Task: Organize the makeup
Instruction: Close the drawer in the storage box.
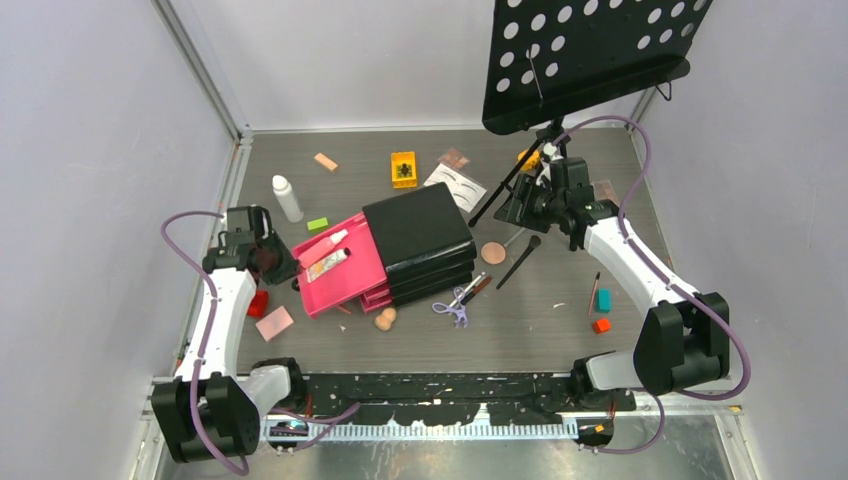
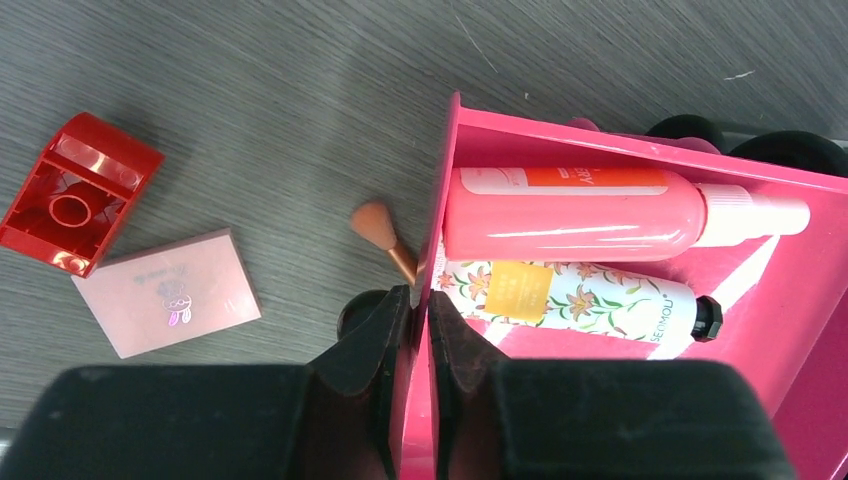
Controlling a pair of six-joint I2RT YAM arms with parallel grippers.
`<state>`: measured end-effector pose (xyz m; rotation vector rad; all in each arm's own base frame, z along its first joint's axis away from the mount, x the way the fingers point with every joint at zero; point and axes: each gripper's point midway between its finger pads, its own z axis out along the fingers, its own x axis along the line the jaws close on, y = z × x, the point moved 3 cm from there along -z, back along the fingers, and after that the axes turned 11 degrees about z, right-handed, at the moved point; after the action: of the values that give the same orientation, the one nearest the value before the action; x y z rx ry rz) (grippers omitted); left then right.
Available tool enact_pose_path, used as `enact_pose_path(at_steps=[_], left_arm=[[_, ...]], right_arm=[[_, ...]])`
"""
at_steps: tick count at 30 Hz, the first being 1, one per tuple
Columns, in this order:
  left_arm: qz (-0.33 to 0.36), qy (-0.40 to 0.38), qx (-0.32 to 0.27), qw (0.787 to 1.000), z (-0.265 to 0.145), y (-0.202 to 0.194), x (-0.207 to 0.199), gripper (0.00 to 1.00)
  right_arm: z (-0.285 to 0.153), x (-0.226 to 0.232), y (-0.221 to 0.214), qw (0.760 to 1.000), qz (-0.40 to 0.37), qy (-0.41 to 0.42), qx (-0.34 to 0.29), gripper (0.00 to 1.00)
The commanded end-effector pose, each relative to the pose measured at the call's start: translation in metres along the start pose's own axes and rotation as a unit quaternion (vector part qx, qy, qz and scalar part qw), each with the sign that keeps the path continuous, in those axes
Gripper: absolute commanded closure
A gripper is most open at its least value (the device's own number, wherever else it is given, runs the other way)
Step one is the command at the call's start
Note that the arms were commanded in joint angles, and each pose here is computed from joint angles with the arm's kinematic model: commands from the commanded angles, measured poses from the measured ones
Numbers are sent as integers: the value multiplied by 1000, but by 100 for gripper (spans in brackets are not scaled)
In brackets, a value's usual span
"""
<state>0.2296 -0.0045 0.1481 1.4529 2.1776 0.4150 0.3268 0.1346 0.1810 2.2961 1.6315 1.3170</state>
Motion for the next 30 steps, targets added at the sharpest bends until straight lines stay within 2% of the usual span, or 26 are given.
enact_pose_path(at_steps=[1,5,9,17,24,30], left_arm=[[10,-17,-24,1000,1,14,-6,88],[12,-18,-23,1000,3,15,-6,91],[12,-21,-24,999,3,15,-7,100],[14,-29,-38,999,-15,25,-13,100],[29,-27,-84,996,-51,53,-20,100],[51,-50,-89,993,-60,70,-31,100]], right_arm=[[-4,16,15,999,-19,22,-19,40],[-4,16,15,999,-19,22,-19,40],[-4,16,15,999,-19,22,-20,40],[-3,15,14,999,-17,21,-16,40],[0,15,15,1000,-16,22,-15,40],[1,15,15,1000,-17,21,-14,39]])
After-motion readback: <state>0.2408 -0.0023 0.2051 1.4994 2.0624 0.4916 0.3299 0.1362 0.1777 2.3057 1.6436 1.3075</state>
